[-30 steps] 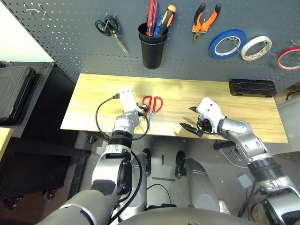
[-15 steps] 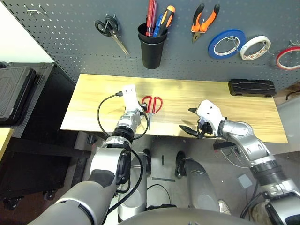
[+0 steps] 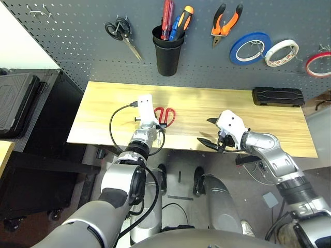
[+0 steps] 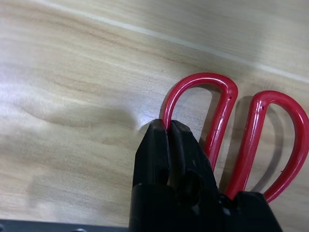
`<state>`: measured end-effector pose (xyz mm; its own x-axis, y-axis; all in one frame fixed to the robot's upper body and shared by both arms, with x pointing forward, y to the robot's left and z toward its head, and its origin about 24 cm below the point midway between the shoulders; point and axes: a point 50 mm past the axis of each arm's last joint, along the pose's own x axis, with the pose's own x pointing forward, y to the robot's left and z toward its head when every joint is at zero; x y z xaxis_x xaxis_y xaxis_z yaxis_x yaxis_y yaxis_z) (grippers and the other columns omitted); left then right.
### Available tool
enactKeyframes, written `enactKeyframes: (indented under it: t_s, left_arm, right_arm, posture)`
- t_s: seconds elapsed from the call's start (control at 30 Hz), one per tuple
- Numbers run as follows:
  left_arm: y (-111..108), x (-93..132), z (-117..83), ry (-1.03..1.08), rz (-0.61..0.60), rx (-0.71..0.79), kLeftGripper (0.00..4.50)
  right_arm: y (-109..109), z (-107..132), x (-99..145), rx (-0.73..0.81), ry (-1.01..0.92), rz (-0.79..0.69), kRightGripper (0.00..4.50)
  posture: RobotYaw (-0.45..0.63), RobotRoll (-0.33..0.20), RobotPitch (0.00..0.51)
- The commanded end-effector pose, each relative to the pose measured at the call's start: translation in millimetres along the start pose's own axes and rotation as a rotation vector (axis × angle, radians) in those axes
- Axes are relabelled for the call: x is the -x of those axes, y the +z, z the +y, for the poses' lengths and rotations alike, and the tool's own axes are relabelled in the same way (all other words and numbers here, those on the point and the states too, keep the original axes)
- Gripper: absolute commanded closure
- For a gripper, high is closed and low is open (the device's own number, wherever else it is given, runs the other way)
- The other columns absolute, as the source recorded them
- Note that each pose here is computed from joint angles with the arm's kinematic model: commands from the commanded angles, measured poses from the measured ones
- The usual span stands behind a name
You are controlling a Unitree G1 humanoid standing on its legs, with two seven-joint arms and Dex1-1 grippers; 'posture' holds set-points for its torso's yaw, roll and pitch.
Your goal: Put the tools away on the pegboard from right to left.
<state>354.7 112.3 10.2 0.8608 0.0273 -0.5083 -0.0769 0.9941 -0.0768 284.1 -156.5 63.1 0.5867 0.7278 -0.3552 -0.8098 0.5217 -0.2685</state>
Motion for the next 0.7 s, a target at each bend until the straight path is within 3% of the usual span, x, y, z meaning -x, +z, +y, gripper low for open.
enactKeyframes:
  t_s: [0.03, 0.33, 0.7]
  left_arm:
    - [-7.5, 7.1, -0.5, -0.028, -0.019, 0.061, 4.48]
    - [14.8, 55.0, 10.1, -0.077, -0.249, 0.067, 4.48]
    - [51.6, 104.5, 36.7, -0.099, -0.530, 0.078, 4.48]
  right_arm:
    - [-2.0, -1.3, -0.8, -0.009, 0.007, -0.013, 0.00]
    - [9.0, -23.2, -0.6, -0.025, -0.027, -0.137, 0.00]
    - [25.5, -49.7, 10.2, -0.031, -0.021, -0.288, 0.00]
  posture:
    - [0.11, 0.000, 0.284]
    - [0.20, 0.000, 0.259]
    - [0.31, 0.000, 0.224]
